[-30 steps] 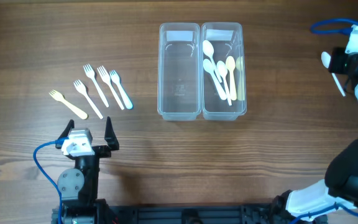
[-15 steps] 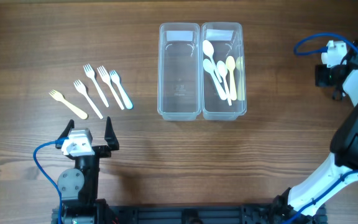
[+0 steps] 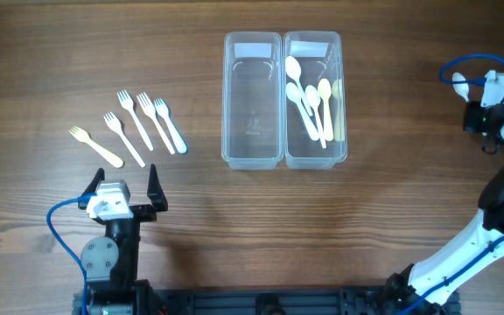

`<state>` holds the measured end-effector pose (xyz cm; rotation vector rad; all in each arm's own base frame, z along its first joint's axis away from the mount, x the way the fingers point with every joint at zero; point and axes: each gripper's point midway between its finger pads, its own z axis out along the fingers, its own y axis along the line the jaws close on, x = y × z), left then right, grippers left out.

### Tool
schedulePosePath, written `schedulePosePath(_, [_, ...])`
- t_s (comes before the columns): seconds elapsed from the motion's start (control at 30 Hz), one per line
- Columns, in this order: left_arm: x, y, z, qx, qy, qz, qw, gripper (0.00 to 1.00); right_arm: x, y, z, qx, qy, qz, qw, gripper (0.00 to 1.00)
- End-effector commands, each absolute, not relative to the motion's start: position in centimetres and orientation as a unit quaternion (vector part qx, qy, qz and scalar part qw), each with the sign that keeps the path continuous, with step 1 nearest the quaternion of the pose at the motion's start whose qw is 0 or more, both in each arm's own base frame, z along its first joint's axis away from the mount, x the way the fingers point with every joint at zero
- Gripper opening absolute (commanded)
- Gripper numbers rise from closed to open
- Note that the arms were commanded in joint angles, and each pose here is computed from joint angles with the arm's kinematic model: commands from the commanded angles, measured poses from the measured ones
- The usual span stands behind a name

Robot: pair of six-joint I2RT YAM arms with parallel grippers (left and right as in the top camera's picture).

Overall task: Pack container
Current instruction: 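Grasp the last white spoon with the right gripper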

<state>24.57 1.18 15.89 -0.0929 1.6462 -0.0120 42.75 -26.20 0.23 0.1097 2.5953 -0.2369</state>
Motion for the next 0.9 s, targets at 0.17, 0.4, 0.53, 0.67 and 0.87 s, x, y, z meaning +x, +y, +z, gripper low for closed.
schedulePosePath(0.17, [24.6,0.9,15.7,-0.029,0.733,-0.004,0.680,1.00,43.4,-24.1,-1.3,0.045,0.960,-0.024,0.274,0.18])
schedulePosePath(0.4, [24.6,0.9,15.7,-0.029,0.733,-0.004,0.680,1.00,44.0,-23.2,-0.9,0.122,0.951,0.017,0.285,0.04])
schedulePosePath(0.53, [24.6,0.9,15.7,-0.029,0.733,-0.004,0.680,1.00,45.1,-22.0,0.9,0.114,0.947,0.017,0.301,0.04])
schedulePosePath(0.67, [24.6,0.9,15.7,-0.029,0.733,-0.004,0.680,1.00,47.1,-19.5,6.1,0.089,0.934,0.013,0.346,0.04])
schedulePosePath(0.87, [24.6,0.9,15.7,-0.029,0.733,-0.004,0.680,1.00,49.1,-12.8,14.0,0.040,0.910,0.045,0.411,0.04])
